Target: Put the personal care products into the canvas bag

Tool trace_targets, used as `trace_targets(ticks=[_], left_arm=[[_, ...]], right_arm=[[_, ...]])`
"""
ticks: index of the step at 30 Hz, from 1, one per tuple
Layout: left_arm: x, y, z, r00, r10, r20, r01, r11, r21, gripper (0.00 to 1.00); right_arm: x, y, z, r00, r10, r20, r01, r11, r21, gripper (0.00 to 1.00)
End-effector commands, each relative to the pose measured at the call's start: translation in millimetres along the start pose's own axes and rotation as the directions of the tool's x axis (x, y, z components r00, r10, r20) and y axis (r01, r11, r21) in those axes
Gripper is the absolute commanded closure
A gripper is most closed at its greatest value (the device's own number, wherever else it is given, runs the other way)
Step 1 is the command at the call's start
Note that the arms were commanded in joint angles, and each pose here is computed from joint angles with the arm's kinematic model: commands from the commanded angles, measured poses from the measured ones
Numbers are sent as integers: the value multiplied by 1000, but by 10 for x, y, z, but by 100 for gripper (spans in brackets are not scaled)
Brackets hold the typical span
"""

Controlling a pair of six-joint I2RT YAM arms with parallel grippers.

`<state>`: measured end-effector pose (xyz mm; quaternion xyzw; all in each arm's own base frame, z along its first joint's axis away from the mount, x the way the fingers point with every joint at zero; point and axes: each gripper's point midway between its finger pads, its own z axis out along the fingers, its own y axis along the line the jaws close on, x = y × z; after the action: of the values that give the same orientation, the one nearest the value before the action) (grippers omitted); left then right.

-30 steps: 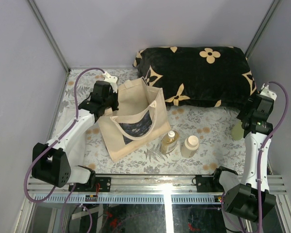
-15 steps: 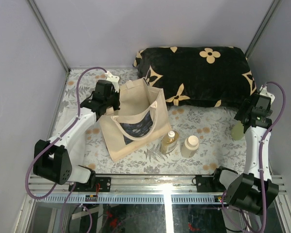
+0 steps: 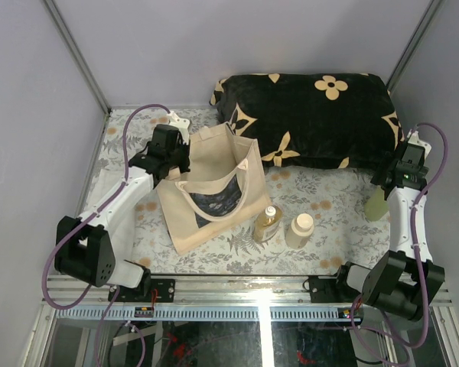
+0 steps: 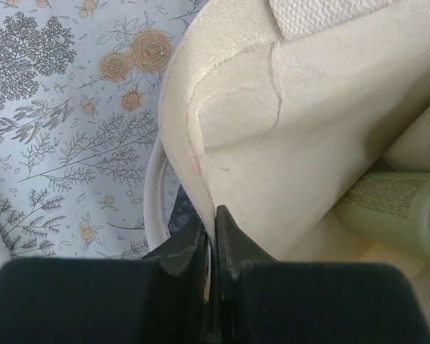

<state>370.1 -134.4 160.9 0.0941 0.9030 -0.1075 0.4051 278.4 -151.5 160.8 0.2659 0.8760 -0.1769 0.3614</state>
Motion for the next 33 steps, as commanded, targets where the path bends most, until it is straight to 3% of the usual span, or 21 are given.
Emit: trace_targets(ticks=[1, 5, 12, 17, 23, 33], left_arm=[[73, -128, 58, 999, 10, -40, -8, 999, 40, 100], [72, -128, 81, 999, 11, -43, -9, 999, 41, 100], [90, -144, 127, 999, 10, -54, -7, 999, 51, 100], [79, -151, 119, 999, 11, -50, -8, 999, 54, 100], [47, -156, 101, 999, 9, -40, -7, 999, 54, 100], [15, -168, 86, 1000, 3, -20, -1, 998, 56, 100]], right_arm=[[-344, -7, -34, 995, 10, 99, -11, 1000, 10, 29], [-326, -33, -22, 994, 2, 112, -4, 1000, 23, 36], [-284, -53, -22, 994, -7, 110, 3, 1000, 30, 67], [-345, -53, -94, 993, 2, 117, -5, 1000, 22, 72], [-412, 144, -220, 994, -2, 106, 12, 995, -96, 74], [-587, 646, -702, 981, -89, 171, 130, 960, -247, 76]])
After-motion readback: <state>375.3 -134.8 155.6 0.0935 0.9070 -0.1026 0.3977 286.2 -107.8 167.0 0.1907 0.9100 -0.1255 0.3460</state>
